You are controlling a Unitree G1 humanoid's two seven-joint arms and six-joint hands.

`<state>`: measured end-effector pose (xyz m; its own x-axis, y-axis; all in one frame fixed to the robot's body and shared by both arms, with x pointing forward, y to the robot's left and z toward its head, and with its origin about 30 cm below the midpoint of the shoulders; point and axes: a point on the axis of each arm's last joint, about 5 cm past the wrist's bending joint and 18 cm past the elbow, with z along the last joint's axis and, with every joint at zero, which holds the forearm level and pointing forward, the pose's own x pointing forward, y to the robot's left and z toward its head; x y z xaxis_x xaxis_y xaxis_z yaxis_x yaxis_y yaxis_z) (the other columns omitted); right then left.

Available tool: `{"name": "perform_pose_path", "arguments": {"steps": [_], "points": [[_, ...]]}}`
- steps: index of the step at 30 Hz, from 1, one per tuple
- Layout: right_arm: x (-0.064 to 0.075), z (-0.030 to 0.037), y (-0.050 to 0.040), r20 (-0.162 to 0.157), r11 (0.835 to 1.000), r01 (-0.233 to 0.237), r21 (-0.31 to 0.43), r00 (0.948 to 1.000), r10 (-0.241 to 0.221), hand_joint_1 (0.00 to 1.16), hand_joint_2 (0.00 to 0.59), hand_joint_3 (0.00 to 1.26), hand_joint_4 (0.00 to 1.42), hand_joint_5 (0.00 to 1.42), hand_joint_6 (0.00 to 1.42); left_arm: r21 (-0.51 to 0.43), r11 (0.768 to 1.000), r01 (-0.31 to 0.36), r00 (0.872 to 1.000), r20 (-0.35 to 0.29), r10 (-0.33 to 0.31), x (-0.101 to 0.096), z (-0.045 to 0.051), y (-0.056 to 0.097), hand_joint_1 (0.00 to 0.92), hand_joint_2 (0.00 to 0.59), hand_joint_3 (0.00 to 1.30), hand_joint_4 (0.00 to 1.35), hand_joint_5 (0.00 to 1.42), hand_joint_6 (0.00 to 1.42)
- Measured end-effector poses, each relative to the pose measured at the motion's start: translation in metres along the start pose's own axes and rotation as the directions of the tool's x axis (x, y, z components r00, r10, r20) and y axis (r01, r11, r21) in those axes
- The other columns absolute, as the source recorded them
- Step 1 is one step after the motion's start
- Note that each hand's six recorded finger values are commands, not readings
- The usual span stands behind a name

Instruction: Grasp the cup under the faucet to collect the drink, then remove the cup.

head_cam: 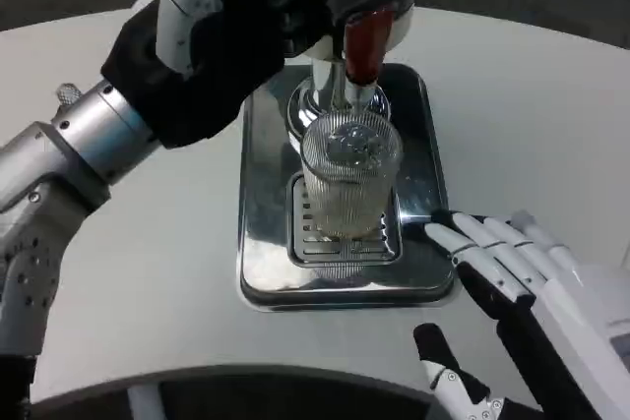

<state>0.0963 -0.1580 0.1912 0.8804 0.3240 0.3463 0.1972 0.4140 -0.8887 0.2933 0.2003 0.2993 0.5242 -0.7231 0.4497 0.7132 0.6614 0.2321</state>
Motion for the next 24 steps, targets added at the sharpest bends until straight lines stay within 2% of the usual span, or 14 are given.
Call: {"name": "perform_pose_path", "arguments": {"steps": [5,10,19,24], "points": [[-0.003,0.0002,0.0003,-0.015,1.000,0.006,0.017,0.9999,-0.005,0.35,0.521,0.19,0.13,0.16,0.12,-0.012,1.000,0.015,0.999,-0.050,-0.016,0.004,-0.0093,0.001,0.000,0.078,0.00,0.00,0.00,0.00],[-0.004,0.0014,0.0004,-0.017,0.999,0.021,0.026,0.9996,-0.021,0.35,0.521,0.20,0.14,0.16,0.12,0.003,0.999,0.037,0.997,-0.075,-0.037,0.005,-0.0118,0.000,0.000,0.076,0.00,0.00,0.00,0.00],[-0.004,0.0047,0.0023,-0.017,0.998,0.044,0.053,0.9989,-0.043,0.38,0.521,0.21,0.16,0.19,0.20,0.029,0.998,0.049,0.994,-0.098,-0.046,0.006,-0.0119,0.000,0.000,0.073,0.00,0.00,0.00,0.00],[-0.003,0.0067,0.0039,-0.016,0.996,0.052,0.066,0.9986,-0.051,0.38,0.521,0.21,0.16,0.20,0.22,0.120,0.990,0.079,0.990,-0.128,-0.063,0.007,-0.0074,0.000,0.000,0.076,0.00,0.00,0.00,0.00]]}}
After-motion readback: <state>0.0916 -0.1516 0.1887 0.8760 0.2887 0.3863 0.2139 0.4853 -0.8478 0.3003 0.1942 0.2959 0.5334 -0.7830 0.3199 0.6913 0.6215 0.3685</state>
